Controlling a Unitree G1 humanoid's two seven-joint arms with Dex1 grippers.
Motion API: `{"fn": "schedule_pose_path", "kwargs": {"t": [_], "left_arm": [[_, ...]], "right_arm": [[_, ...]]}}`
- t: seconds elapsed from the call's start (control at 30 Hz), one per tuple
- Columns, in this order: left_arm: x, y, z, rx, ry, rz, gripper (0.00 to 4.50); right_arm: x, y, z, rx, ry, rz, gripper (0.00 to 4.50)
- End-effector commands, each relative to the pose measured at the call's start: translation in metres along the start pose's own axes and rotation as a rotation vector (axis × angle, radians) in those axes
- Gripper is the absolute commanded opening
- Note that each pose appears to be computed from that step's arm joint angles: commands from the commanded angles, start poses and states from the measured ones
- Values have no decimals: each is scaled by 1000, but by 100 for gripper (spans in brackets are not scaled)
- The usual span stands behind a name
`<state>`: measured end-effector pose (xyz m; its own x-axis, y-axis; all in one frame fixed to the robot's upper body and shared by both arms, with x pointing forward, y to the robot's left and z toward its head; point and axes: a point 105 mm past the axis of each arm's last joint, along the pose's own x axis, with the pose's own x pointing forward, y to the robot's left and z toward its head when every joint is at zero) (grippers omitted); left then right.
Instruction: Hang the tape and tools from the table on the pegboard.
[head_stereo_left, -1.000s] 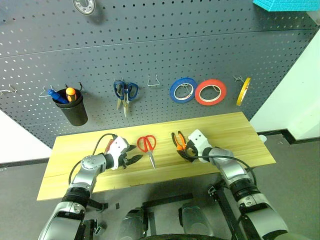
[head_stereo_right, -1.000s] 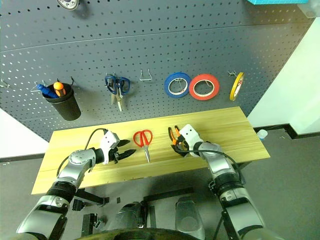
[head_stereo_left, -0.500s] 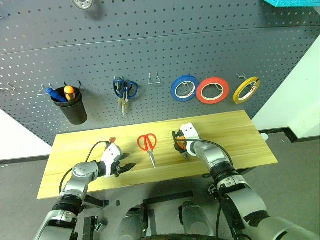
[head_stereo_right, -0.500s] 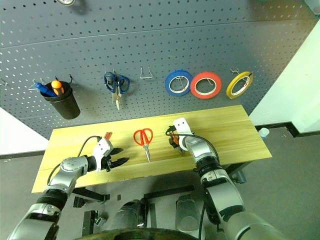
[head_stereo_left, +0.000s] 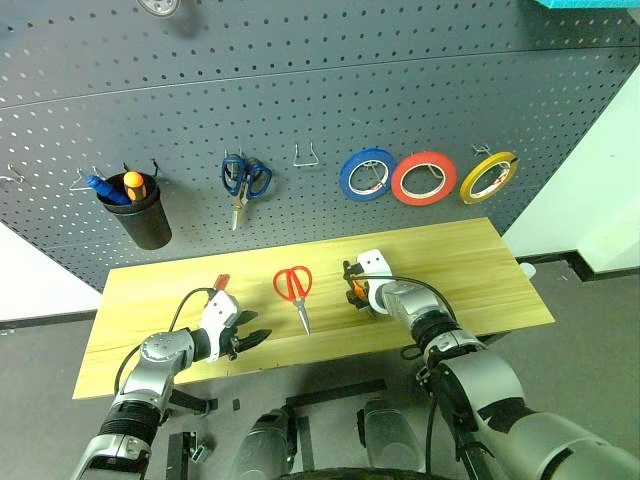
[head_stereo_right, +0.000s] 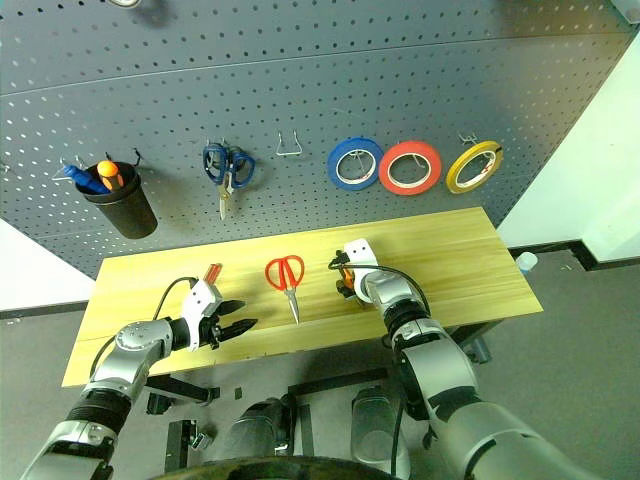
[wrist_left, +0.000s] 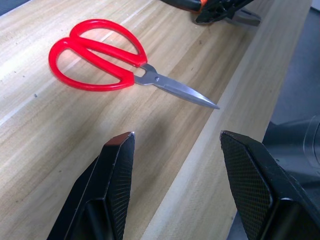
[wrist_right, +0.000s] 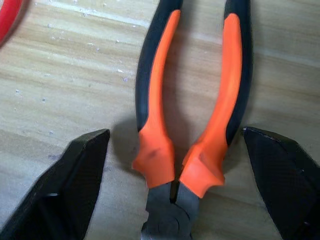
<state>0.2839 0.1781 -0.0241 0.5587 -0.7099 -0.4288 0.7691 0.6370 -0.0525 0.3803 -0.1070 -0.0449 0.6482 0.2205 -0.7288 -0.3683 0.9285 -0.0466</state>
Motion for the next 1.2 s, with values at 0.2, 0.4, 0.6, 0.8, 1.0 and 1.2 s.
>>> {"fn": "schedule_pose_path", "kwargs": {"t": [0.2,0.4,0.6,0.8,1.0,1.2], "left_arm": [[-1,6,15,29,-40,13,285],[-6,11,26,70,-127,77,285],[-32,25,60,145,-446,308,285],[-49,35,85,173,-699,498,285],[-39,37,97,207,-744,520,285],[-32,35,111,228,-807,567,285]], "right_arm": [[0,0,14,32,-40,-6,214],[-9,8,46,-131,-220,58,214],[-83,55,101,-715,-782,195,214],[-147,76,145,-1028,-1217,37,214],[-163,71,205,-944,-1370,-146,214],[-166,64,255,-761,-1398,-205,214]]}}
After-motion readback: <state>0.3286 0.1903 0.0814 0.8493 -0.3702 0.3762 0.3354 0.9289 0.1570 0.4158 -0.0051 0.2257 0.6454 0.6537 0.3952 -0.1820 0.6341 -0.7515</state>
